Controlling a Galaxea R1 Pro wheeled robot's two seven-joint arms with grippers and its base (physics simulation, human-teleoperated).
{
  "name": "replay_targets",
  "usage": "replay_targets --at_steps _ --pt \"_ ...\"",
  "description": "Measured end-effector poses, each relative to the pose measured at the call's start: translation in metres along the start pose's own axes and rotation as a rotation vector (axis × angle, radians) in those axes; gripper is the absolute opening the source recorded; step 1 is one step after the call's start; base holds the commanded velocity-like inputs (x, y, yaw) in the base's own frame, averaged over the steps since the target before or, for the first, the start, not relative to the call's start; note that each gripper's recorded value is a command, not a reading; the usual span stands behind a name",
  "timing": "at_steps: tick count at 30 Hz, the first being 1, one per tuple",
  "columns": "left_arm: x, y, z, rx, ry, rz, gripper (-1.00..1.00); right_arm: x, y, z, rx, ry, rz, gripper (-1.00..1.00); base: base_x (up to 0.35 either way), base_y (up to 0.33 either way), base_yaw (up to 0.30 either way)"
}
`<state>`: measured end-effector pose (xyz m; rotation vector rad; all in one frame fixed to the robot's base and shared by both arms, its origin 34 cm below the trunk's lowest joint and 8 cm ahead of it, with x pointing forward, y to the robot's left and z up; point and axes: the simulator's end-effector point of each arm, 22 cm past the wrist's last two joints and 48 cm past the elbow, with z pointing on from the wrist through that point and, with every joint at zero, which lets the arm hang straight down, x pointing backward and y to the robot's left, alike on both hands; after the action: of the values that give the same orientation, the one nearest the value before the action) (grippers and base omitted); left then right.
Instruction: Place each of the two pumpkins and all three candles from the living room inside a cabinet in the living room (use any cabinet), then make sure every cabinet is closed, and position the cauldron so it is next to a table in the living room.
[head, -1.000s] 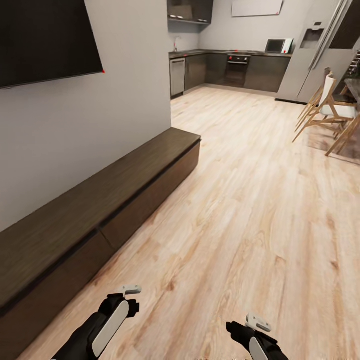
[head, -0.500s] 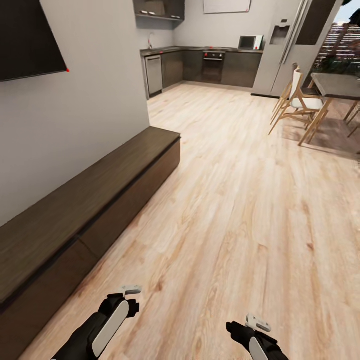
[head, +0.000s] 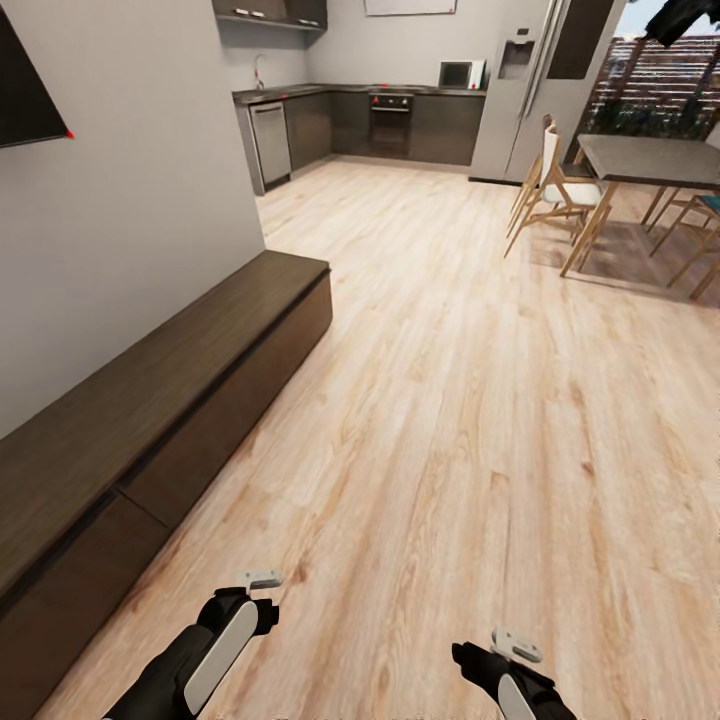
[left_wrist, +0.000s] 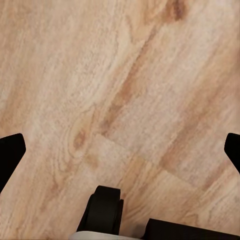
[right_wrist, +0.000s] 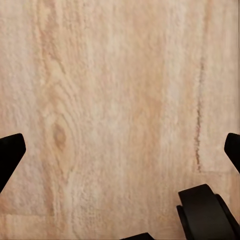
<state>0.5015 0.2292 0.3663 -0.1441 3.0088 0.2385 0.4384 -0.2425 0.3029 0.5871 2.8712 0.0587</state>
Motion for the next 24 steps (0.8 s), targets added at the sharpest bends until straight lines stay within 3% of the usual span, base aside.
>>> replay_targets --at_steps 6,24 --pt "0.001 0.0 0.001 -0.001 0.001 0.001 1.0 -0.005 0.0 0.0 -0.002 -0.023 0.007 1.0 0.0 0.0 -0.067" --pt "-0.007 0.0 -0.007 0.002 -0.019 -0.003 1.0 -0.014 0.004 -0.005 -0.011 -0.045 0.009 1.0 0.0 0.0 -0.198"
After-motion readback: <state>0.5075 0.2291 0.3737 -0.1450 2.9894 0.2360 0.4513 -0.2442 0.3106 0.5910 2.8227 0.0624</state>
